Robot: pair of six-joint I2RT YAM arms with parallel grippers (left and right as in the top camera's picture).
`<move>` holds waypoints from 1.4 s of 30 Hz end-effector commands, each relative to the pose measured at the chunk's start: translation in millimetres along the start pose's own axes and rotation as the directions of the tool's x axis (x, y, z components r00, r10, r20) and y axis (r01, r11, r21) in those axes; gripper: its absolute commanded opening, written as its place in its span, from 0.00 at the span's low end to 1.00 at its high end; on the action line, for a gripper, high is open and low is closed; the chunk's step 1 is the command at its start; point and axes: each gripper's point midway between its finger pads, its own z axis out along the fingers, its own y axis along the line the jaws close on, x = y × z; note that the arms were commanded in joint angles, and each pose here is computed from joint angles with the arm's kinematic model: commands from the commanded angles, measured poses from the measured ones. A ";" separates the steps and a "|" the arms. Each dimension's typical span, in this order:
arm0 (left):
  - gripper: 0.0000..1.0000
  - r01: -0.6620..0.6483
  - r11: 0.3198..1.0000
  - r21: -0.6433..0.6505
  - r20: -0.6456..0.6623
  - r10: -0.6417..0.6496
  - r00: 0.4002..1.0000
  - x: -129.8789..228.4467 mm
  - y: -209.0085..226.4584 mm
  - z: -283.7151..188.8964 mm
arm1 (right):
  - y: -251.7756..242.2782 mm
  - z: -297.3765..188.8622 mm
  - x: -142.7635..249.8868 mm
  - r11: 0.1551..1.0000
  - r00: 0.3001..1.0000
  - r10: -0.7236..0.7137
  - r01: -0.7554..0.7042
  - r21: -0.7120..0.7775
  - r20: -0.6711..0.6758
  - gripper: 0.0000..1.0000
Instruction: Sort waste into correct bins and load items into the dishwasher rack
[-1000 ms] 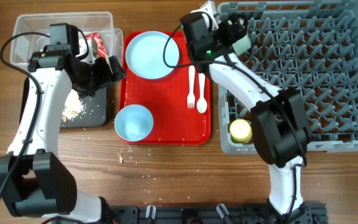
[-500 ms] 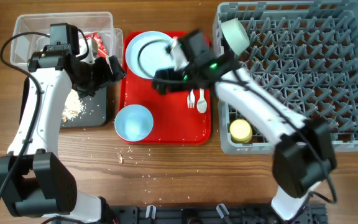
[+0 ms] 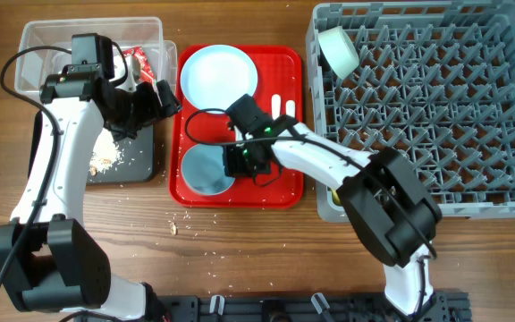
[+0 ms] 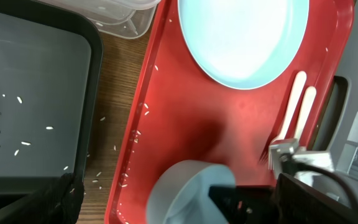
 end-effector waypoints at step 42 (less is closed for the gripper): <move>1.00 -0.015 1.000 0.002 0.033 0.015 0.999 -6.7 -2.2 -8.8 | -119.4 -232.1 -107.4 0.016 0.752 -0.646 0.184 0.983 -0.130 0.75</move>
